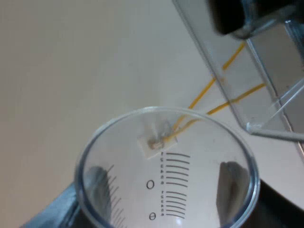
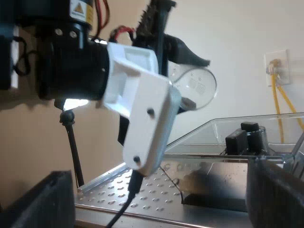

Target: Pour the beans into the coffee machine

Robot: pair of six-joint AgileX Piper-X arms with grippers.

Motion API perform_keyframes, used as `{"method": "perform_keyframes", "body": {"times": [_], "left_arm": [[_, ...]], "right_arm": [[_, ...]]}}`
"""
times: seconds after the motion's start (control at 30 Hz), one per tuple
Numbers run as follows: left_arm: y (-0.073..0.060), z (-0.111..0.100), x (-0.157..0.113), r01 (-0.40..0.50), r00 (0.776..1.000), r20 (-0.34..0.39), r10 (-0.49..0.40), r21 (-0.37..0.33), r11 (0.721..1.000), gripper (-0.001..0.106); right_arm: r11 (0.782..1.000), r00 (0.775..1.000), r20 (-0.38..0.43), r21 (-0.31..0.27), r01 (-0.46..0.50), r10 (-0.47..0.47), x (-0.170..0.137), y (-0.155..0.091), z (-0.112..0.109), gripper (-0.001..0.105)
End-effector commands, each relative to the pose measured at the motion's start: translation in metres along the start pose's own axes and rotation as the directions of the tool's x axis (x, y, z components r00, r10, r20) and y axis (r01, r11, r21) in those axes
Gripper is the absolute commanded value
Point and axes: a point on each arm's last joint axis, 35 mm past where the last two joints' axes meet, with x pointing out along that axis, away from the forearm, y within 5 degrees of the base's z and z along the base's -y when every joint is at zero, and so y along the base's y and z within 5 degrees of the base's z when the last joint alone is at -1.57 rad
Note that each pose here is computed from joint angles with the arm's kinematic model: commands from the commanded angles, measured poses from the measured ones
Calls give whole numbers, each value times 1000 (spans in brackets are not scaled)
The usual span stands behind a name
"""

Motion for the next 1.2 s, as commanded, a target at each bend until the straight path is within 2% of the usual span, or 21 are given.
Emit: {"method": "perform_keyframes", "body": {"times": [0.03,0.2,0.3,0.33,0.37,0.4,0.47,0.57,0.63,0.67,0.7,0.77,0.8,0.83,0.87,0.93,0.97,1.07,1.1,1.17,1.2], "left_arm": [[19,-9,-22,-68,998,-13,67,-131,989,33],[30,-17,-38,-109,993,-78,91,-272,956,33],[36,-22,-49,-148,985,-135,103,-382,912,33],[38,-24,-53,-166,982,-157,107,-433,886,33],[41,-27,-59,-185,979,-172,112,-502,845,33],[42,-28,-62,-192,978,-176,114,-536,822,33],[46,-33,-75,-201,976,-190,102,-629,751,33],[45,-35,-85,-174,980,-189,61,-665,726,33],[44,-39,-98,-148,983,-184,22,-707,692,33],[42,-40,-105,-127,984,-180,-14,-747,653,33],[41,-42,-107,-125,983,-180,-22,-763,634,33],[39,-49,-120,-114,982,-176,-66,-834,540,33],[37,-51,-121,-106,982,-173,-80,-844,526,33],[37,-55,-127,-103,982,-168,-92,-868,486,33],[36,-60,-132,-100,981,-161,-107,-896,432,33],[35,-69,-141,-96,981,-152,-124,-923,371,33],[36,-71,-143,-98,981,-151,-123,-929,357,33],[31,-88,-158,-49,981,-93,-169,-968,247,33],[30,-89,-159,-44,981,-88,-173,-968,245,33],[23,-103,-170,-24,971,-64,-232,-985,173,33],[23,-104,-171,-20,970,-58,-236,-987,160,33]], "right_arm": [[1000,1000,27,0,3,-3,-1,-1,5,78],[1000,1000,27,0,0,0,-1,-1,5,78],[999,998,37,-1,-49,49,-1,1,6,78],[996,994,46,-8,-94,95,-1,3,6,78],[993,991,51,-18,-120,121,-2,4,6,78],[992,990,53,-21,-127,128,-2,4,6,78],[991,990,56,-23,-130,131,-3,4,7,78],[988,990,33,-62,-139,141,-6,4,7,78],[987,989,12,-77,-143,145,-9,3,6,78],[985,988,-17,-80,-151,150,-12,3,5,78],[984,987,-24,-80,-159,157,-14,3,6,78],[977,982,-49,-97,-189,184,-21,3,7,78],[976,981,-50,-101,-191,187,-23,3,8,78],[975,980,-58,-104,-198,192,-26,2,8,78],[973,977,-66,-103,-207,201,-29,2,9,78],[969,974,-86,-111,-219,211,-33,2,9,78],[967,971,-96,-112,-227,217,-36,2,9,78],[962,962,-136,-104,-251,237,-41,2,6,78],[960,959,-141,-102,-263,247,-42,3,6,78],[952,948,-159,-94,-291,274,-44,4,4,78],[951,947,-163,-93,-295,278,-44,4,4,78]]}}
